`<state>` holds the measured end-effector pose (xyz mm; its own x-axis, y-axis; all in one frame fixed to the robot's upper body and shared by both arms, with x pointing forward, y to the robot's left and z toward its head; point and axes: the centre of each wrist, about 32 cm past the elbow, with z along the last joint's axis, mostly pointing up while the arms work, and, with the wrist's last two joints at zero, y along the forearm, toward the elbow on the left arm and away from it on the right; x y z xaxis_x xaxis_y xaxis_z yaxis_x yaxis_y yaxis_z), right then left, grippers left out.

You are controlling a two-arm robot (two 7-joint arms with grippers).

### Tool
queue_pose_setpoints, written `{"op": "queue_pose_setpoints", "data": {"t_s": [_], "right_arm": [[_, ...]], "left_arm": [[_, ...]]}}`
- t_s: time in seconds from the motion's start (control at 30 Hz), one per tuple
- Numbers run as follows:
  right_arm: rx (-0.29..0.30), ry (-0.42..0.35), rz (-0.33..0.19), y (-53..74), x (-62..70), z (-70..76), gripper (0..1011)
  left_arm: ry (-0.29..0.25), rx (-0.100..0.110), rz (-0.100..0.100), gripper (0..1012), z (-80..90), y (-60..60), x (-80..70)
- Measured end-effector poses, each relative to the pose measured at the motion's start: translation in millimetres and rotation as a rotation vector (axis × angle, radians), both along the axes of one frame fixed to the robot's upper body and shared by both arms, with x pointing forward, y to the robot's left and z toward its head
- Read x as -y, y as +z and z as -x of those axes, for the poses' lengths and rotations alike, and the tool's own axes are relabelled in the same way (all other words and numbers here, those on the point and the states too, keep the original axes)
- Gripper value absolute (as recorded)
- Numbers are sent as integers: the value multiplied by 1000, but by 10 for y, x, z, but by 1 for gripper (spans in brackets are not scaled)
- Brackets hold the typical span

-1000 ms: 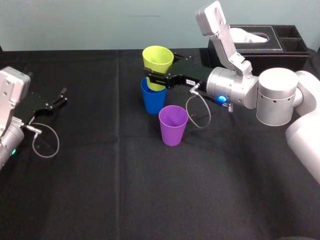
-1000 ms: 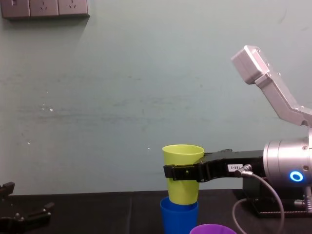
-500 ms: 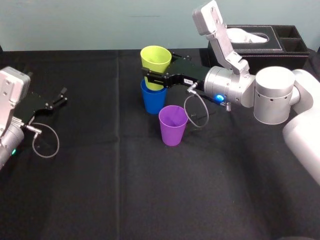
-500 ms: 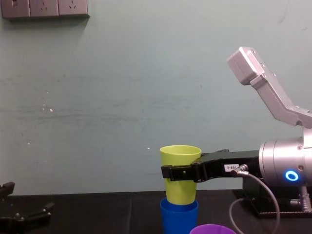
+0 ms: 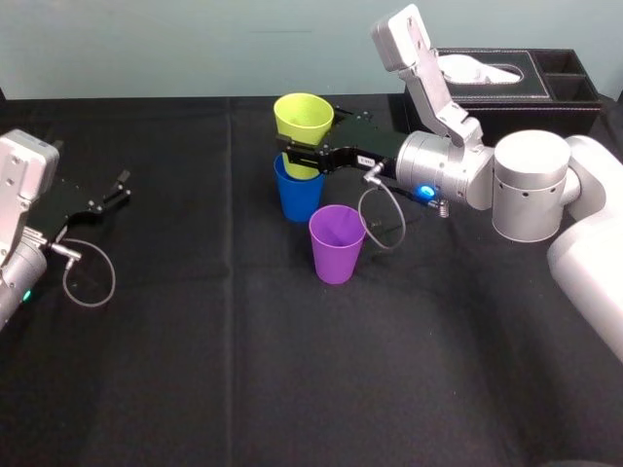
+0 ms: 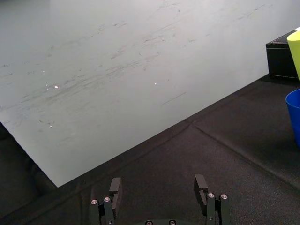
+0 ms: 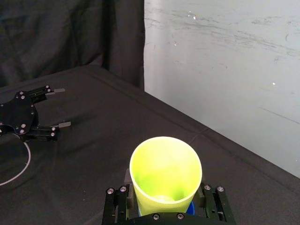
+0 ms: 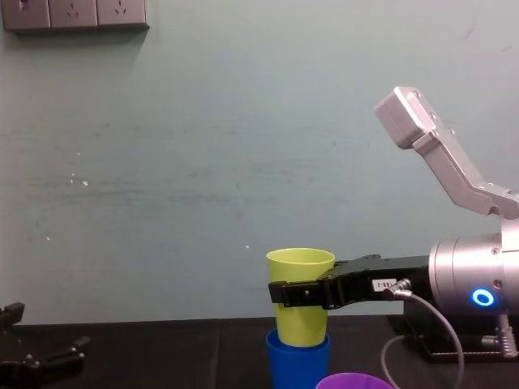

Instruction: Stack the three plastic cups sequentially using one hand.

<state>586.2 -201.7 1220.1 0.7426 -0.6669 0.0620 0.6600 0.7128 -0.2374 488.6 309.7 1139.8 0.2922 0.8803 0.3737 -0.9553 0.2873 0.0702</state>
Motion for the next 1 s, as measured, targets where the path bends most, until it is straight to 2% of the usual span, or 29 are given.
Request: {"op": "queue_pose_setpoints", "data": {"t_s": [1.0], "right_arm": [[-7,0,3,-89,-30,-43,731]], "left_arm": [[0,0,0,1010,0,0,0]]}}
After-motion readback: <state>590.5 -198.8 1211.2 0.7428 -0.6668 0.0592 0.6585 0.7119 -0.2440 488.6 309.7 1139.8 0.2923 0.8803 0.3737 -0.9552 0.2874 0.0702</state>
